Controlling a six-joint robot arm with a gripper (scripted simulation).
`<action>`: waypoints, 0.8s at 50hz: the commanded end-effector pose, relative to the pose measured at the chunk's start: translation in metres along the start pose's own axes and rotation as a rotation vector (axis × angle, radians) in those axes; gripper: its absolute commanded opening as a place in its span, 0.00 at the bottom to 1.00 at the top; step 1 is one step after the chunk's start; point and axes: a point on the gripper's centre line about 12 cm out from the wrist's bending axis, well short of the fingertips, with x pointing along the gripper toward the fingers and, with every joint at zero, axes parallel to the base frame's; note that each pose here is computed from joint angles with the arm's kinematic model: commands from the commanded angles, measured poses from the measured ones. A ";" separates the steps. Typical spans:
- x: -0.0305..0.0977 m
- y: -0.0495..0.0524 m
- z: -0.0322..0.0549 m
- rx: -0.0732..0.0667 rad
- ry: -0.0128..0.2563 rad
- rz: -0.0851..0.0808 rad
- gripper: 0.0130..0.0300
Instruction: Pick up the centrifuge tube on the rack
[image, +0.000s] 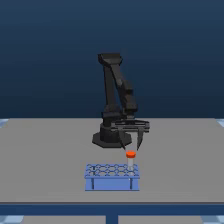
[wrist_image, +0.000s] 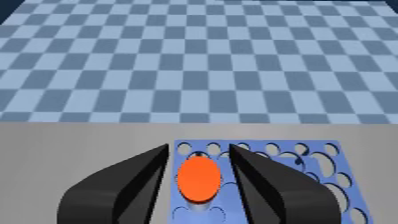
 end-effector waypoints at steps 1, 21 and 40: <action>0.001 0.000 -0.0018 0.006 0.000 -0.001 1.00; 0.007 0.000 -0.0116 0.006 0.000 -0.001 1.00; 0.014 0.000 -0.0236 0.006 0.000 -0.001 1.00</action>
